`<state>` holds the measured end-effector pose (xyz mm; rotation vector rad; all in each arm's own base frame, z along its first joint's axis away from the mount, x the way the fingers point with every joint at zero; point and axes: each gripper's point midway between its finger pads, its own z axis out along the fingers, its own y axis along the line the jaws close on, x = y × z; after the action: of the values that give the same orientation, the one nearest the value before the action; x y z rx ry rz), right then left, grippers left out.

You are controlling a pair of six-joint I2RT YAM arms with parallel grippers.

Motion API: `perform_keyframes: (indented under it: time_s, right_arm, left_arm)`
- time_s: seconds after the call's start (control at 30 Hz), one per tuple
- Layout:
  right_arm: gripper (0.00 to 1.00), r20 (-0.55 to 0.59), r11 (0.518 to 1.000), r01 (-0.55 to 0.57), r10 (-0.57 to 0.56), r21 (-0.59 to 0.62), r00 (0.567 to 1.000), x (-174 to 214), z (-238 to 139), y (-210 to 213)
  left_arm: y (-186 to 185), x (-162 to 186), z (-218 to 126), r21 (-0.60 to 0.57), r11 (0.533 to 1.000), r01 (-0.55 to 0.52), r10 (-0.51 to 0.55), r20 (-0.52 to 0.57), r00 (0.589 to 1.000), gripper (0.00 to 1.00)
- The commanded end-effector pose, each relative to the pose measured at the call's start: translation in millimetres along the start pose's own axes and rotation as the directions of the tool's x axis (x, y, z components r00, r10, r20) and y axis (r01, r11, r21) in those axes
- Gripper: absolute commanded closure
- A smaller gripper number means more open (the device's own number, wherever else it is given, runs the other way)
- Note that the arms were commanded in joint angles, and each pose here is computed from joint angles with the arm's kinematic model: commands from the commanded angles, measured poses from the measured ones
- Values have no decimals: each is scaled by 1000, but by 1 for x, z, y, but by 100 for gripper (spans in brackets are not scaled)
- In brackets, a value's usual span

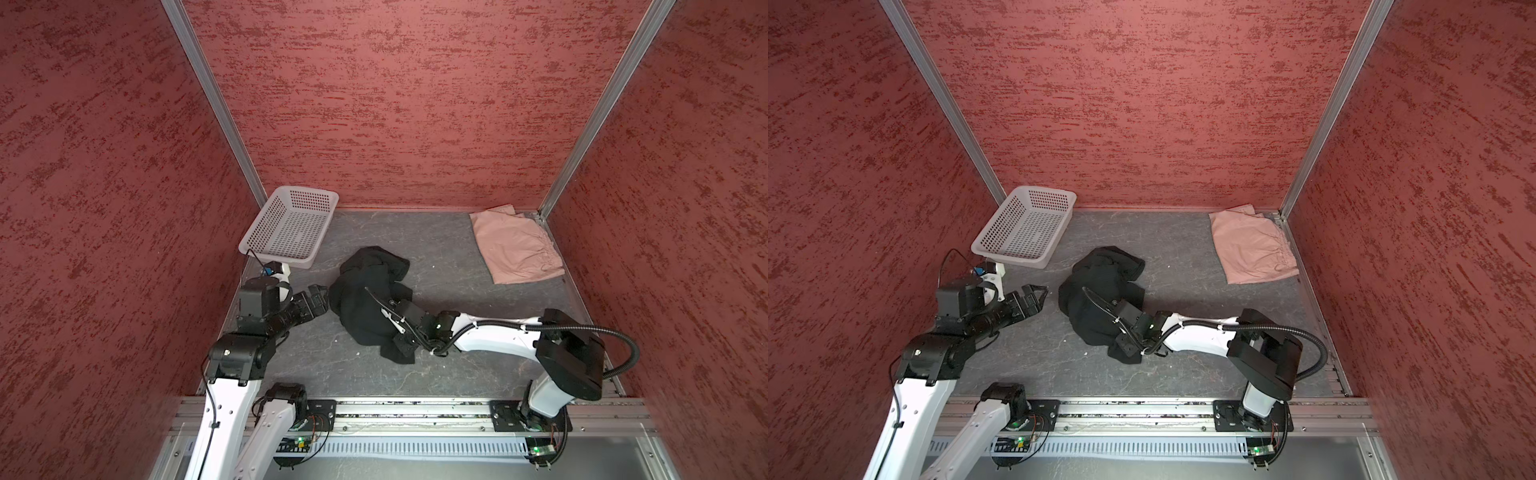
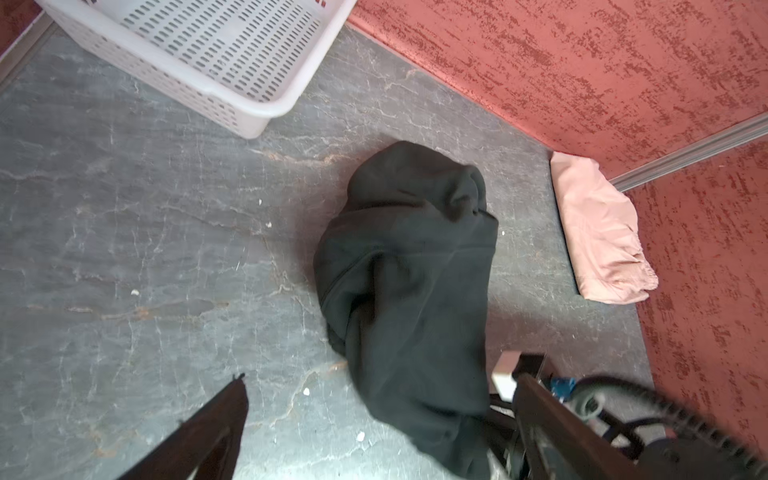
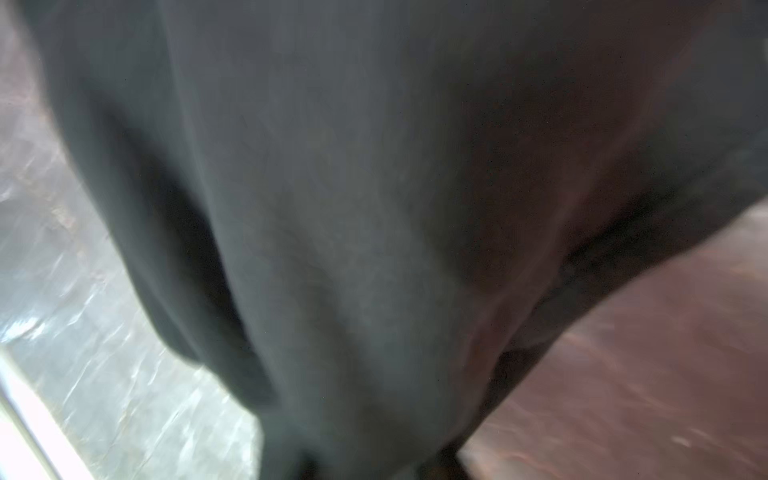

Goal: Fold and stack the shorts

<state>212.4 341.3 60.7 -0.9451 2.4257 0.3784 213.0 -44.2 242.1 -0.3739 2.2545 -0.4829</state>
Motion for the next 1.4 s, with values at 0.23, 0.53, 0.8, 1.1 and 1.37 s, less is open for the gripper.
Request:
perform_keyframes:
  time_s: [0.23, 0.53, 0.8, 1.1, 1.37]
  right_arm:
    - [100, 349, 996, -93, 93, -18, 932, -102, -147, -29]
    - [100, 318, 999, 47, -41, -9, 947, -175, -125, -37]
    - [92, 453, 990, 56, 7, -126, 891, -270, -81, -48]
    - [64, 552, 977, 46, 78, -208, 830, -358, -54, -64]
    - [38, 539, 994, -49, 95, -99, 837, -316, -115, -118]
  left_arm:
    - [-38, -12, -11, 150, 989, -8, 15, -41, 999, 1]
    - [-66, 11, 4, 241, 968, -71, 95, -92, 991, 1]
    - [-70, 28, 1, 260, 965, -31, 68, -135, 988, 1]
    - [-61, 55, 53, 142, 988, -59, 92, -241, 966, 1]
    - [-73, 67, 100, 18, 969, -247, 241, -298, 924, 1]
